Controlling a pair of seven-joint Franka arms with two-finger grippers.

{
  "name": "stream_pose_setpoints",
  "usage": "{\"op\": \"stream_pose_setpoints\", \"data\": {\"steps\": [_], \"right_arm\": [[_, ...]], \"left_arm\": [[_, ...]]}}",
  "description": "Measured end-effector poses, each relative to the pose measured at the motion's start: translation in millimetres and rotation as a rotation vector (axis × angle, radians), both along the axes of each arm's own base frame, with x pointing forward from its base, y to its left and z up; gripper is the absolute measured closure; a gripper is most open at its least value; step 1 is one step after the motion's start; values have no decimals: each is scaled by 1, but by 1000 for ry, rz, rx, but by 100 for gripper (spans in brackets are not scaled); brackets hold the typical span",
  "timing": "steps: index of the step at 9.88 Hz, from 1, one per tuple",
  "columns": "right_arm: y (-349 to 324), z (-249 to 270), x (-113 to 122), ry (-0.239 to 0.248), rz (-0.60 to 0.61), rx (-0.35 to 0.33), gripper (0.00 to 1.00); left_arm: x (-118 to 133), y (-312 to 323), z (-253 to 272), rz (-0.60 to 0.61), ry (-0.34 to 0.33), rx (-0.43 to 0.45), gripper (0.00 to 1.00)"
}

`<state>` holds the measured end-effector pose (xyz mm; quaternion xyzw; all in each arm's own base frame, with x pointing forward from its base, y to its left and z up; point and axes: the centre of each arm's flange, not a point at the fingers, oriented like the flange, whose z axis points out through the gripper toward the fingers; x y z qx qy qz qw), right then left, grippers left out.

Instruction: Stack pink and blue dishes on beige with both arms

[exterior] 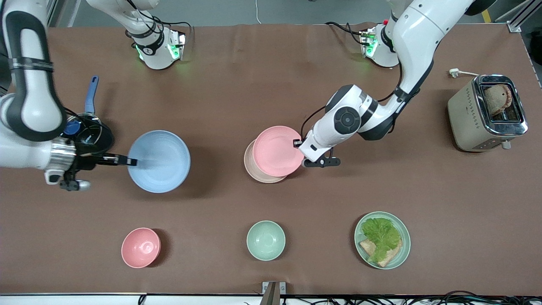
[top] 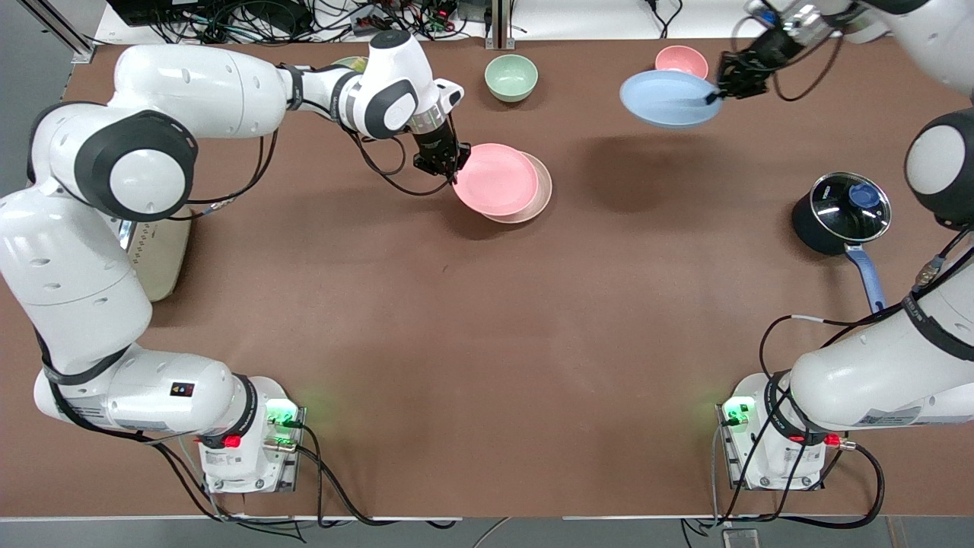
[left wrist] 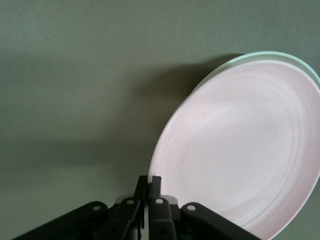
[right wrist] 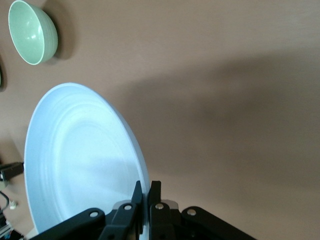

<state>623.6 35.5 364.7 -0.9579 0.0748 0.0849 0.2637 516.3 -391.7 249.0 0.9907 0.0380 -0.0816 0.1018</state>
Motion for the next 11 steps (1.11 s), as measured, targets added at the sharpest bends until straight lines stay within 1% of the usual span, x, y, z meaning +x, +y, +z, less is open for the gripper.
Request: {"op": "stream_pose_setpoints", "data": {"steps": [1, 2, 3, 4, 5, 6, 7, 8, 9, 10, 11], "right_arm": [[38, -1, 2, -16, -13, -14, 93], [76, -6, -1, -43, -32, -22, 93], [111, -18, -7, -81, -61, -31, 93], [146, -32, -19, -124, -90, -39, 93], [176, -48, -37, -148, -101, -45, 93], [197, -63, -55, -156, -96, -52, 93], [207, -73, -67, -173, -98, -61, 93], [215, -80, -77, -197, -107, -67, 93], [223, -84, -85, -209, -110, -69, 93], [228, -86, -90, -209, -107, -70, 93], [232, -86, -93, -209, -111, -67, 94]], "left_arm": [[-1, -8, -3, 1, -2, 5, 96], [-2, -13, -5, -5, -5, 7, 96], [0, -15, -7, -15, -17, 13, 96], [5, -15, -9, -18, -25, 15, 96], [8, -15, -11, -18, -26, 13, 96], [8, -17, -14, -19, -23, 10, 94], [7, -20, -17, -20, -18, 10, 90], [6, -22, -18, -17, -15, 10, 84], [9, -21, -16, -9, -19, 8, 70], [19, -16, -9, 9, -33, 1, 54], [34, -3, 4, 35, -54, 0, 41]]}}
